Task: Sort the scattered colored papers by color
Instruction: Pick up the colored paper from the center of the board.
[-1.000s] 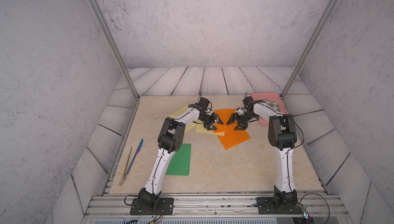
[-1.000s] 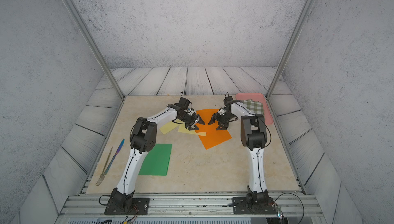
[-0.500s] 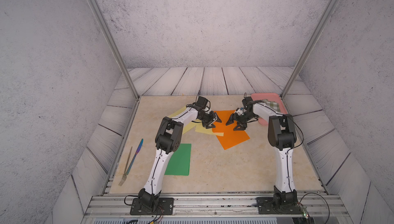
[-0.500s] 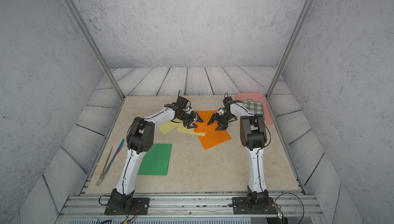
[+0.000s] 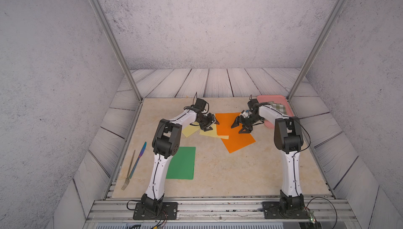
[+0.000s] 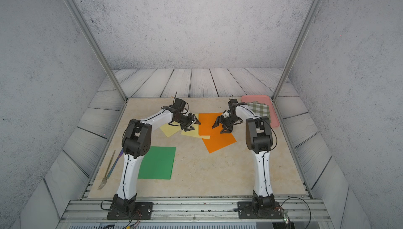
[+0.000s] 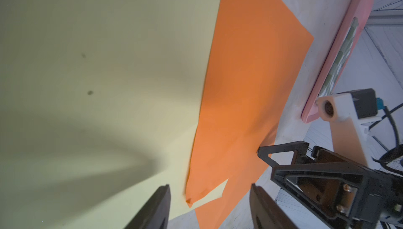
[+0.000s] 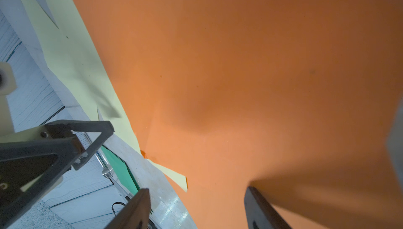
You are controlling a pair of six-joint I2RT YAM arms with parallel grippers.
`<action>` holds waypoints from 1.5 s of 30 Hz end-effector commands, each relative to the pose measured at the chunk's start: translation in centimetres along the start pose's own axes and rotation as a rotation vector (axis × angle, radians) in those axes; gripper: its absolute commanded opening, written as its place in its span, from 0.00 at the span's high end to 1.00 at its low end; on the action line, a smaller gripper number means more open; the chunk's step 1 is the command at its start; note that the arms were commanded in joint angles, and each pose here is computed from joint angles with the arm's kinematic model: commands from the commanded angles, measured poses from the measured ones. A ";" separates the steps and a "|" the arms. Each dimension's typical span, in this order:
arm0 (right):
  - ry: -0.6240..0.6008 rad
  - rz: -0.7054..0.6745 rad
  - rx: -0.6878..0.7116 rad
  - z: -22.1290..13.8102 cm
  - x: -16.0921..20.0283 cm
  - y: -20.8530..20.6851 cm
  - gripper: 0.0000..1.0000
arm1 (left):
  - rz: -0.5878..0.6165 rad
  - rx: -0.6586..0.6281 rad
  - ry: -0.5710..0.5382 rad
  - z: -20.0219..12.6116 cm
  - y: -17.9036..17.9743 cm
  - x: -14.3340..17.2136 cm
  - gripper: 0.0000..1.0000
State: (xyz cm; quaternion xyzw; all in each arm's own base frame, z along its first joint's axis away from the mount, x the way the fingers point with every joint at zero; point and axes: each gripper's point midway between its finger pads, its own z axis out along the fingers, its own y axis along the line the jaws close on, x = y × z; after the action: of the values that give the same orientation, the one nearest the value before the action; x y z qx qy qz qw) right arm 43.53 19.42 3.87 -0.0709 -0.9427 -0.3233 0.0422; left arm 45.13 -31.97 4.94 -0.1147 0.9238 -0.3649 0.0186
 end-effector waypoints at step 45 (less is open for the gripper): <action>0.143 0.097 0.099 4.0 3.1 -4.3 0.28 | 0.000 0.197 0.011 4.5 -4.0 -3.4 0.40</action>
State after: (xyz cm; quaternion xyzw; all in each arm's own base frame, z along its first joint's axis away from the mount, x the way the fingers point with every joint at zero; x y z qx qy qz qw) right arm 43.25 19.71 3.89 -0.0717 -0.9389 -0.3331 0.0489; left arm 49.06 -37.59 5.51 -0.1063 0.8840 -0.4539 0.0351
